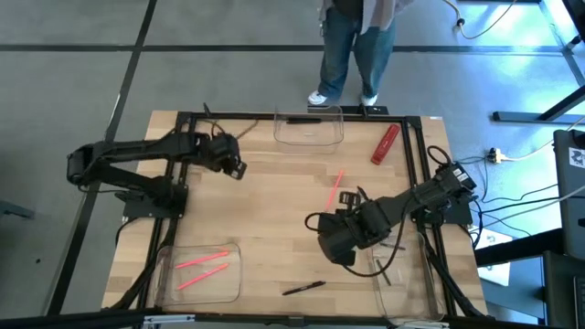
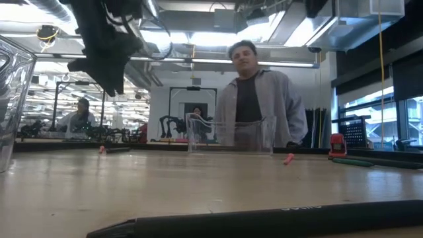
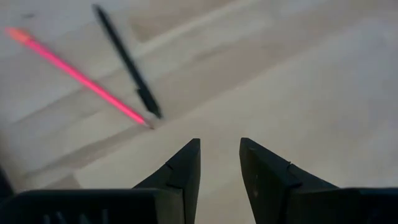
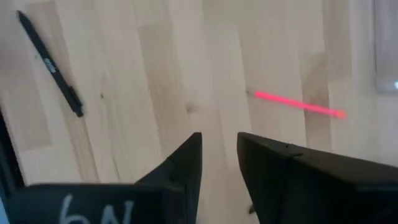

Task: Sort crayons/erasers/pens/pencils in bins
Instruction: Put the black pen into the top transparent bin

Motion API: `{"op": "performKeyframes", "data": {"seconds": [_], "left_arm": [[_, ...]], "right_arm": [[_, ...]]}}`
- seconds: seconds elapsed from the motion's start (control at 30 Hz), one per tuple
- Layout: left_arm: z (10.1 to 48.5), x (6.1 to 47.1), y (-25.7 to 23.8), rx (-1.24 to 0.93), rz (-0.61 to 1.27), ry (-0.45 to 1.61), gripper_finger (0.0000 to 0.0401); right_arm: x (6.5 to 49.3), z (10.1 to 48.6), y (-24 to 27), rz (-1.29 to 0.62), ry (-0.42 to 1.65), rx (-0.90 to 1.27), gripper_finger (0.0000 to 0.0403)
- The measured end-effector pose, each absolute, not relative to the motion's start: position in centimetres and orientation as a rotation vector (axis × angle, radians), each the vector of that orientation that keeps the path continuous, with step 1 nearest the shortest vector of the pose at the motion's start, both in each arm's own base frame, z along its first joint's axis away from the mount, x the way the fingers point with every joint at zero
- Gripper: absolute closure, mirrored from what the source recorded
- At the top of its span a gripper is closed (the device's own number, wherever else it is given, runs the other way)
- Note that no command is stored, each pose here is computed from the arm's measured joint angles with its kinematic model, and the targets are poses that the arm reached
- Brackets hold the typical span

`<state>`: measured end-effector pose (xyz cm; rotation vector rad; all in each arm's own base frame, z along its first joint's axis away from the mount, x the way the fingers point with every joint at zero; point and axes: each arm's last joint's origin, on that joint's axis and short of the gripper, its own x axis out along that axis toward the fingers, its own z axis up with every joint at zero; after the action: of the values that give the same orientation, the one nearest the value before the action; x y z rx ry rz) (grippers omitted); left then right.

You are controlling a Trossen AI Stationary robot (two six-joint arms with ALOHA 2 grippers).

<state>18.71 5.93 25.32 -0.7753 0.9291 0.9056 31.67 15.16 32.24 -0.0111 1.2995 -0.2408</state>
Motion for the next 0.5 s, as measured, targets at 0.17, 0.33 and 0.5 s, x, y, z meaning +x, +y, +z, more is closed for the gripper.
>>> {"op": "performKeyframes", "data": {"seconds": [0.17, 0.33, 0.5], "left_arm": [[24.5, 18.3, 8.6, -0.825, 0.985, 0.959, 0.0296], [23.0, 18.7, 10.4, -0.838, 1.008, 1.034, 0.0296], [21.3, 19.2, 11.7, -0.865, 1.058, 1.110, 0.0296]], "right_arm": [[32.8, 32.3, 13.8, -0.152, 1.280, -0.084, 0.0299], [33.8, 32.8, 11.6, -0.101, 1.251, -0.105, 0.0299], [34.7, 33.6, 9.0, -0.102, 1.189, -0.112, 0.0299]]}}
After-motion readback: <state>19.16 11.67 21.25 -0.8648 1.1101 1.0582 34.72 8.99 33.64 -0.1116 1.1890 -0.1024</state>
